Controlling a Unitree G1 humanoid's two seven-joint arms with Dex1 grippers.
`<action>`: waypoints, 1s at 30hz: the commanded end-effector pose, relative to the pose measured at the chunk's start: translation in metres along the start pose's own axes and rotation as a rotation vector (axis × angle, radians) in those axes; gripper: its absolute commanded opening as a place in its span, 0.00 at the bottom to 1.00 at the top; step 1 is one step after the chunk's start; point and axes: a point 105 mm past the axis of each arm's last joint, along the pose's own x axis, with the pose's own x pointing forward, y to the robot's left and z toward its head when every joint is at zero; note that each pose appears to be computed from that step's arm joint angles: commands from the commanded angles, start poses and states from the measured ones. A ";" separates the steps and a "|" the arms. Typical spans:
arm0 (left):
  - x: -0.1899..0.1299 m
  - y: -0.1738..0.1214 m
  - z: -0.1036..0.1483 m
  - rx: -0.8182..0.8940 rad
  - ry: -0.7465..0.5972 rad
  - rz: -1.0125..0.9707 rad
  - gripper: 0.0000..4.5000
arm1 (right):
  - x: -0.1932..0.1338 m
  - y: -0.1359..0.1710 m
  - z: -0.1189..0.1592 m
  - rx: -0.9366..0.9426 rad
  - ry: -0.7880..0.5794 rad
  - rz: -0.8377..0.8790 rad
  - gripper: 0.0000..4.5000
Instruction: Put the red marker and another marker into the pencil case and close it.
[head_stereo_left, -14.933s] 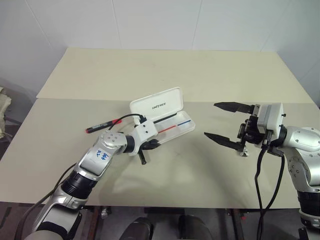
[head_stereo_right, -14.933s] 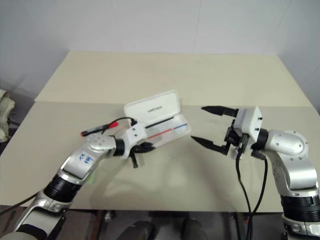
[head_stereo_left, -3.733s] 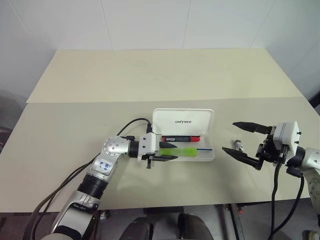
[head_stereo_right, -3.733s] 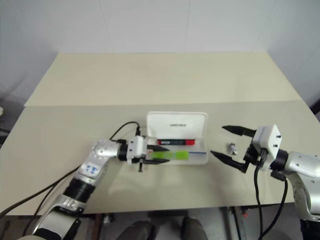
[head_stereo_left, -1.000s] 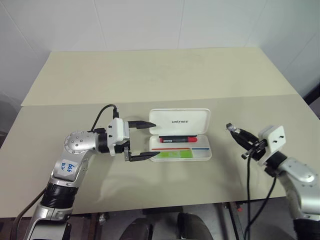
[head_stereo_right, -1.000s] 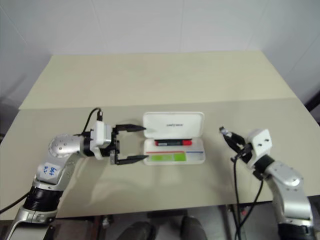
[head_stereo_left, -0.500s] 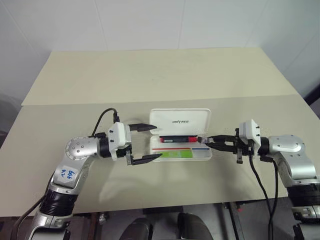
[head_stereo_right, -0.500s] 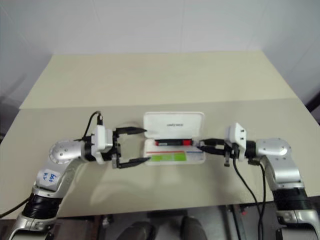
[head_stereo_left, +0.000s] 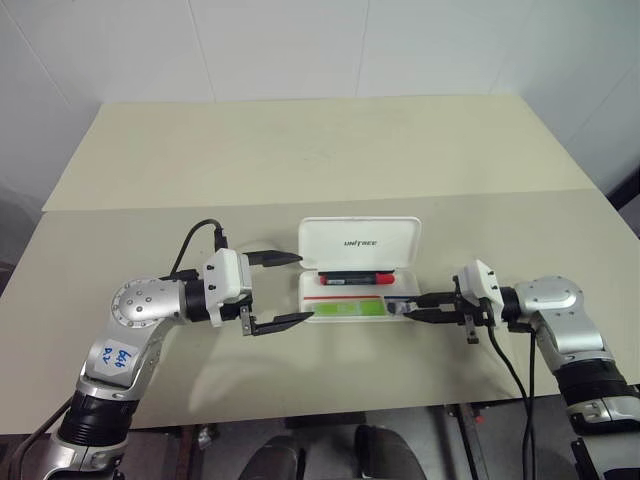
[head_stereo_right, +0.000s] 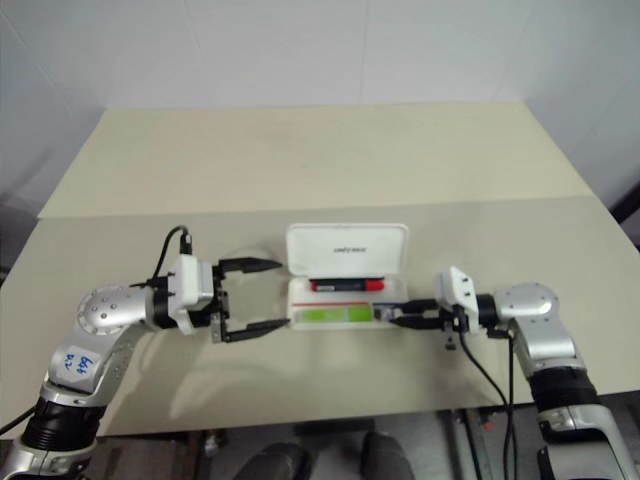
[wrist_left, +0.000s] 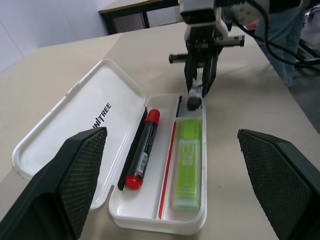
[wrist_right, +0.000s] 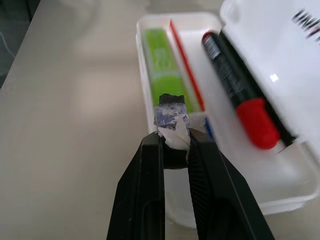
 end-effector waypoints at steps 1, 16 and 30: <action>-0.003 0.000 0.011 0.038 -0.018 0.005 1.00 | -0.003 -0.005 0.005 -0.039 0.003 0.007 0.07; -0.001 0.008 0.012 0.056 -0.020 0.006 1.00 | 0.000 -0.015 0.023 -0.122 -0.035 -0.013 1.00; -0.025 0.025 -0.006 0.012 0.012 0.059 1.00 | -0.034 -0.022 0.059 -0.084 -0.107 -0.174 1.00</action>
